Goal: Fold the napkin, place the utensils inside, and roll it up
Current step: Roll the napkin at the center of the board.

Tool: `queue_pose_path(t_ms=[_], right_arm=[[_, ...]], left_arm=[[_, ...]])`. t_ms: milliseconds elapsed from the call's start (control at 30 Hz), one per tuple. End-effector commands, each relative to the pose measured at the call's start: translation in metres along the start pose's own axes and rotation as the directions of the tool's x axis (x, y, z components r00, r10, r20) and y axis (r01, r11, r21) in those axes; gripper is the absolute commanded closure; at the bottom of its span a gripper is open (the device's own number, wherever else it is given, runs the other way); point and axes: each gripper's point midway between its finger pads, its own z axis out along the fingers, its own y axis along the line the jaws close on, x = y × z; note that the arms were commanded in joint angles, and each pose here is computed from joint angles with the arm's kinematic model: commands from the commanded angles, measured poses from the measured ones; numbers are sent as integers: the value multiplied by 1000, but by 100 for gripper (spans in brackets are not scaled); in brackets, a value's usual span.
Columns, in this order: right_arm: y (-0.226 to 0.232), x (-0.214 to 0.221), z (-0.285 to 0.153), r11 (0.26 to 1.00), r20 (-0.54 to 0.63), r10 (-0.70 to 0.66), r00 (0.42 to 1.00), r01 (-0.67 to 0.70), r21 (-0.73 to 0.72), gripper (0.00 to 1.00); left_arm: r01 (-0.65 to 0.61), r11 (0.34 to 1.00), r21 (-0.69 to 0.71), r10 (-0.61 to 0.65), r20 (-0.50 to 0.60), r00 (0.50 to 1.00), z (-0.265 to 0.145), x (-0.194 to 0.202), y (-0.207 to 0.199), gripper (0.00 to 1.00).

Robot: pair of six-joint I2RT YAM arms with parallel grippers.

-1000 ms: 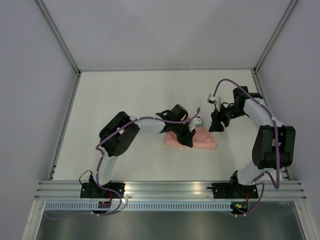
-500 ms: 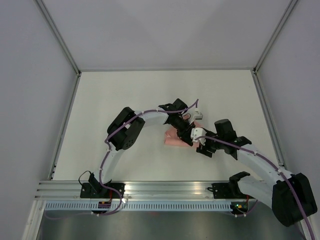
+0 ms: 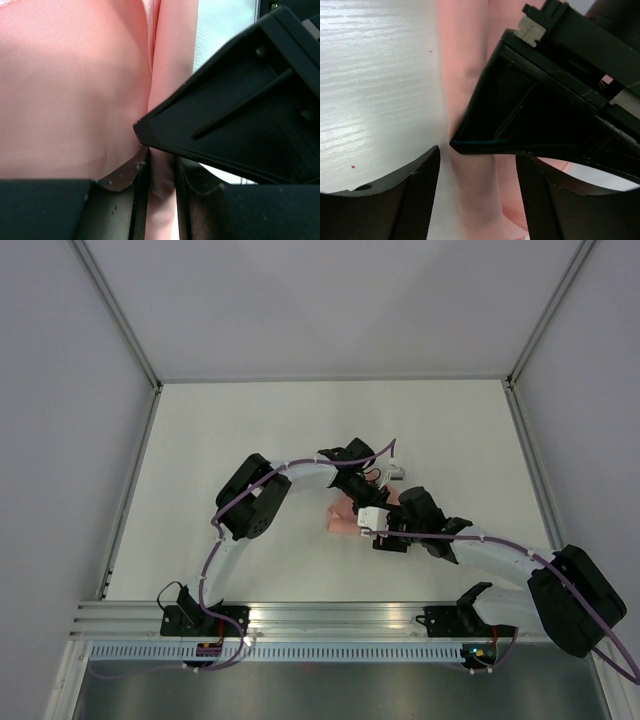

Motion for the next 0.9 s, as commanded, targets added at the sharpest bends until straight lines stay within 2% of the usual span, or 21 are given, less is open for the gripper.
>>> queue_pose_path(t_ms=[0, 67, 233, 367, 700, 867], right_arm=[[-12, 5, 2, 998, -29, 3, 1000, -1, 70, 33], [-10, 9, 4, 998, -48, 6, 999, -3, 61, 42], [0, 20, 7, 1000, -91, 5, 996, -3, 12, 58], [5, 23, 7, 1000, -104, 6, 995, -8, -14, 74], [14, 12, 6, 992, -104, 39, 994, -51, -118, 79], [18, 8, 7, 970, -113, 80, 990, -103, -218, 80]], left_arm=[[113, 992, -64, -118, -87, 989, 6, 35, 20, 88], [110, 992, -59, -115, -84, 990, 5, 33, 18, 85], [96, 994, -53, -99, -65, 993, -2, 26, 15, 64], [72, 994, -76, -74, -28, 997, -15, 11, 14, 57], [20, 979, -201, 13, 163, 987, -71, -46, 14, 51], [19, 942, -335, 68, 246, 967, -104, -62, 21, 51]])
